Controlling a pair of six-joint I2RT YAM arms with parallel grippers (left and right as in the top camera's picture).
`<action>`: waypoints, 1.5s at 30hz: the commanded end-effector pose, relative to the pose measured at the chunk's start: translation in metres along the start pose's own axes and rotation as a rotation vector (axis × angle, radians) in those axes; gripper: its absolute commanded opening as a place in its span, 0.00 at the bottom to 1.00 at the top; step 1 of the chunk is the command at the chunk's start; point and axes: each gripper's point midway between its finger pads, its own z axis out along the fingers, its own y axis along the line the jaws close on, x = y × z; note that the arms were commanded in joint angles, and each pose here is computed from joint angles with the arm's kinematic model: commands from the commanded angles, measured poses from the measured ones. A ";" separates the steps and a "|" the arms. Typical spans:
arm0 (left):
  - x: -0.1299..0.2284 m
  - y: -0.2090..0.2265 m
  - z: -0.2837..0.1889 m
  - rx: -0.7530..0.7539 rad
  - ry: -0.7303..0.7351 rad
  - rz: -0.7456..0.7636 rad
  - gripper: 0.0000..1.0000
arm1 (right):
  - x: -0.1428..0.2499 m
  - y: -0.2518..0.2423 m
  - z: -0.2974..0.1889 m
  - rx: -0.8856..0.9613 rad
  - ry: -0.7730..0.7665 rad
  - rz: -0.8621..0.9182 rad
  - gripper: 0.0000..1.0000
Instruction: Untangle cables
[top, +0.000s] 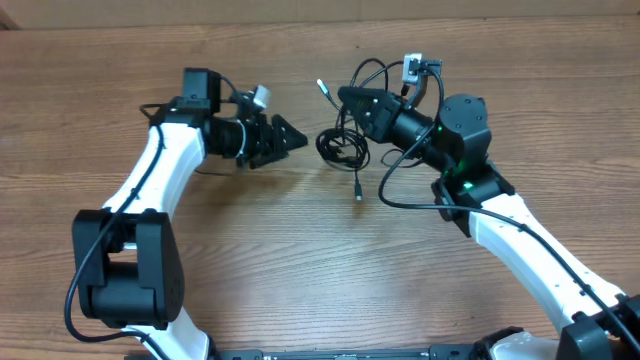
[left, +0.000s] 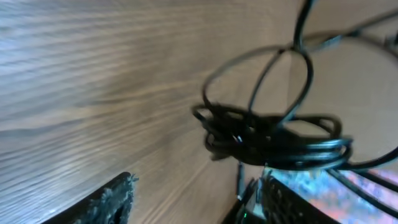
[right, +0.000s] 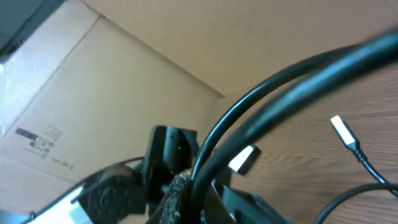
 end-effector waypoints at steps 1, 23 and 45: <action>0.004 -0.030 -0.006 0.055 0.000 0.137 0.64 | -0.018 0.012 0.005 -0.009 -0.079 0.066 0.04; 0.034 -0.096 -0.101 -0.496 -0.397 0.371 0.63 | -0.006 0.032 0.013 -0.064 -0.017 0.445 0.04; 0.004 -0.051 -0.014 -0.553 -0.318 0.219 0.69 | -0.044 0.041 -0.009 -0.188 -0.007 0.703 0.04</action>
